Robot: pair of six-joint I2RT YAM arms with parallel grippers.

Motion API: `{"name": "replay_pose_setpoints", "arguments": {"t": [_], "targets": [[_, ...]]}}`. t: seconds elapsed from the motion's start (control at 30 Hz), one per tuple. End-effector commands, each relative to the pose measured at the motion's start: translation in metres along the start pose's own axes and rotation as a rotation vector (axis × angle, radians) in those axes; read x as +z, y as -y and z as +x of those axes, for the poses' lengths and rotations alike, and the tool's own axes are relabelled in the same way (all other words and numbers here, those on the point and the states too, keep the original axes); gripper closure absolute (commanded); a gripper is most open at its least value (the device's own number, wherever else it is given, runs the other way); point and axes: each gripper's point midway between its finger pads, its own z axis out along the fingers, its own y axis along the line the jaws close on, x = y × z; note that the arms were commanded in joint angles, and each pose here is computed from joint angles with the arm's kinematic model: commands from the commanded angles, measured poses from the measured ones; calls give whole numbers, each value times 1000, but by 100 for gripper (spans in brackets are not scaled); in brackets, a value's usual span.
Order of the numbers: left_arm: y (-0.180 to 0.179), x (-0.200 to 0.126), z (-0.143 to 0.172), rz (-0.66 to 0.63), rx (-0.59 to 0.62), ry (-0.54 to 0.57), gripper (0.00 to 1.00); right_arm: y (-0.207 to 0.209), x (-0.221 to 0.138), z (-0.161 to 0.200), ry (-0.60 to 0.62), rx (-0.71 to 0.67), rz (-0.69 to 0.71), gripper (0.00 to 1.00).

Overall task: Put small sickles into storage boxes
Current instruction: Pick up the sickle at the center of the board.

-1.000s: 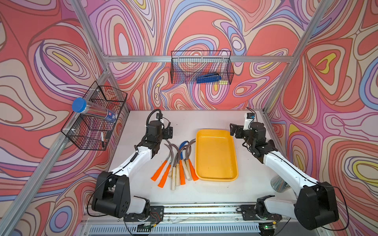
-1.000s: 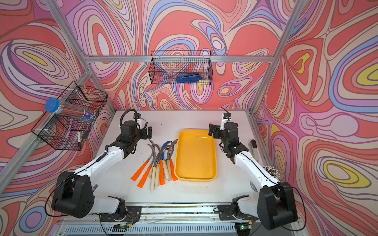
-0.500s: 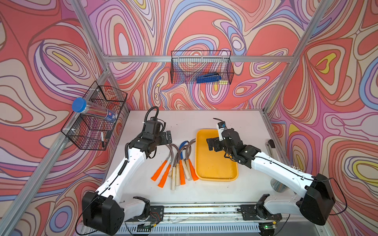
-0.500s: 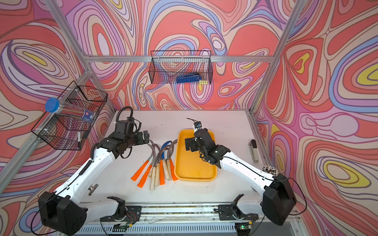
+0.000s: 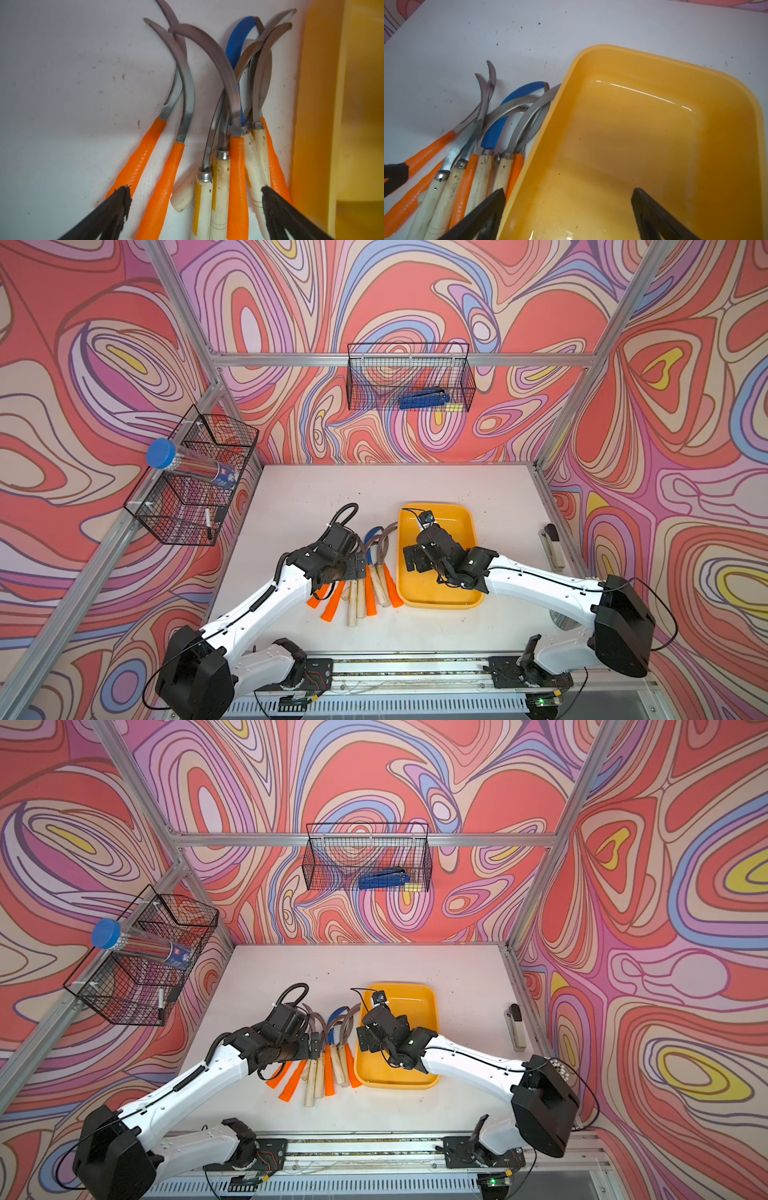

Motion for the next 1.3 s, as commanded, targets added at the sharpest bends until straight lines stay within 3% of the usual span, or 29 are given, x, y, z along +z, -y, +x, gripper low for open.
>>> {"name": "replay_pose_setpoints", "arguments": {"t": [0.0, 0.1, 0.23, 0.83, 1.0, 1.27], "targets": [[-18, -1, 14, -52, -86, 13, 1, 6, -1, 14, -24, 19, 37, 2], [-24, 3, 29, -39, -109, -2, 16, 6, -4, 19, -23, 33, 26, 2], [-27, 11, 48, -22, -124, -39, 47, 9, -10, 23, -6, 62, 8, 2], [-30, 37, 109, -70, -52, -138, 49, -3, 4, 35, -12, 107, -50, 2], [-25, 37, 110, -80, -37, -132, 49, -3, 8, 41, -10, 106, -56, 2], [-24, 8, 91, -125, 6, -48, 47, 1, 1, 33, 24, 88, -48, 2]]}}
